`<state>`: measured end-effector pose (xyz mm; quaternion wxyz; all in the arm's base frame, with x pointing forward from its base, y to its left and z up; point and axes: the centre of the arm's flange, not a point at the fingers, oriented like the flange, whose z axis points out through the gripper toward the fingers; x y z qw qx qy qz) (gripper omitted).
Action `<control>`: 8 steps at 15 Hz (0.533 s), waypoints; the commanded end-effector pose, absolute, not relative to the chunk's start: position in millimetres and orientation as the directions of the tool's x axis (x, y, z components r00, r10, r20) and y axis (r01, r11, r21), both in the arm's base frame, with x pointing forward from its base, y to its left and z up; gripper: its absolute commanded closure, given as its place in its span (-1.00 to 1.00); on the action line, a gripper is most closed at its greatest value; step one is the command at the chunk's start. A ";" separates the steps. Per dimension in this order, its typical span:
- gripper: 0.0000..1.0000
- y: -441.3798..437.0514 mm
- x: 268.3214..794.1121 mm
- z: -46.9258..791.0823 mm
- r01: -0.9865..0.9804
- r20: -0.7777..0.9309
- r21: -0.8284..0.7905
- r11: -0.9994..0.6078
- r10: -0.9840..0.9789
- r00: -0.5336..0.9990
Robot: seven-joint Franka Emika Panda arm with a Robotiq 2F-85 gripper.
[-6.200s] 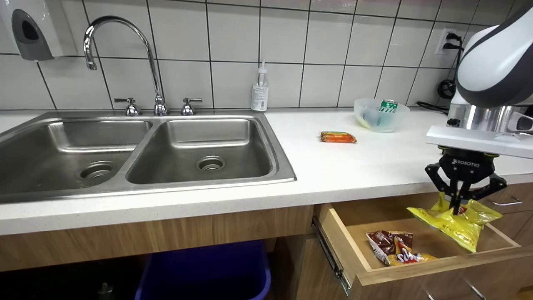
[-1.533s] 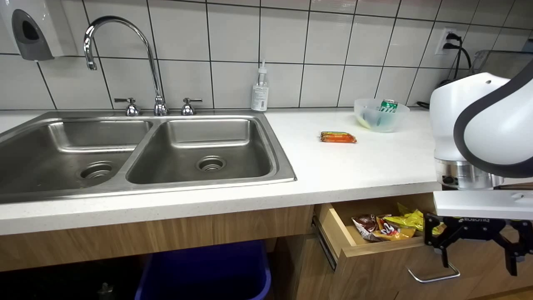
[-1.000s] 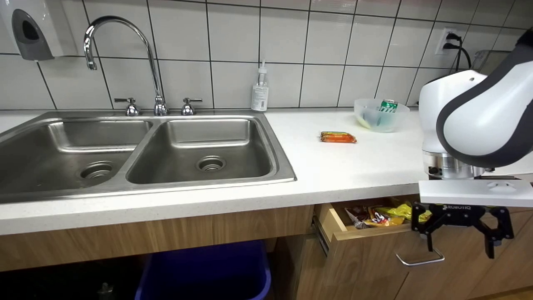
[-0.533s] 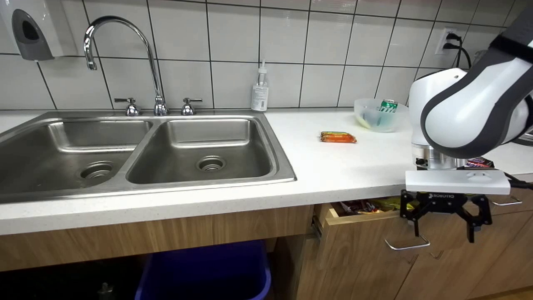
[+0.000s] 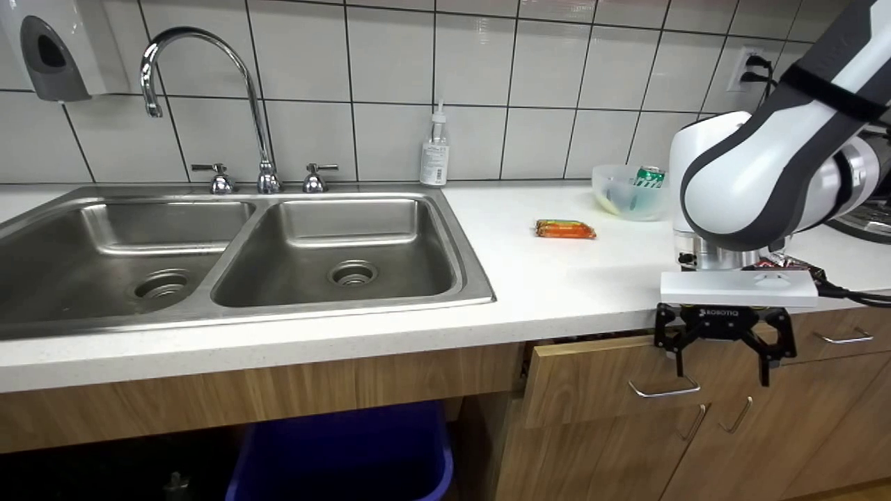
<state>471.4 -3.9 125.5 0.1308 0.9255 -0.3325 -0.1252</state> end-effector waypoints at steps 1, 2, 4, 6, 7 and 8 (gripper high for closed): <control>-1.00 -11.8 509.0 114.4 -0.602 -0.141 0.311 -0.735 -0.663 0.736; -1.00 -12.5 509.9 115.4 -0.600 -0.146 0.311 -0.737 -0.661 0.736; -1.00 -14.1 509.3 120.0 -0.583 -0.166 0.309 -0.752 -0.646 0.745; -1.00 -15.9 507.6 125.0 -0.547 -0.201 0.306 -0.779 -0.615 0.763; -1.00 -17.6 505.9 128.1 -0.519 -0.231 0.302 -0.800 -0.589 0.774; -1.00 -19.0 505.1 130.7 -0.495 -0.265 0.288 -0.820 -0.565 0.782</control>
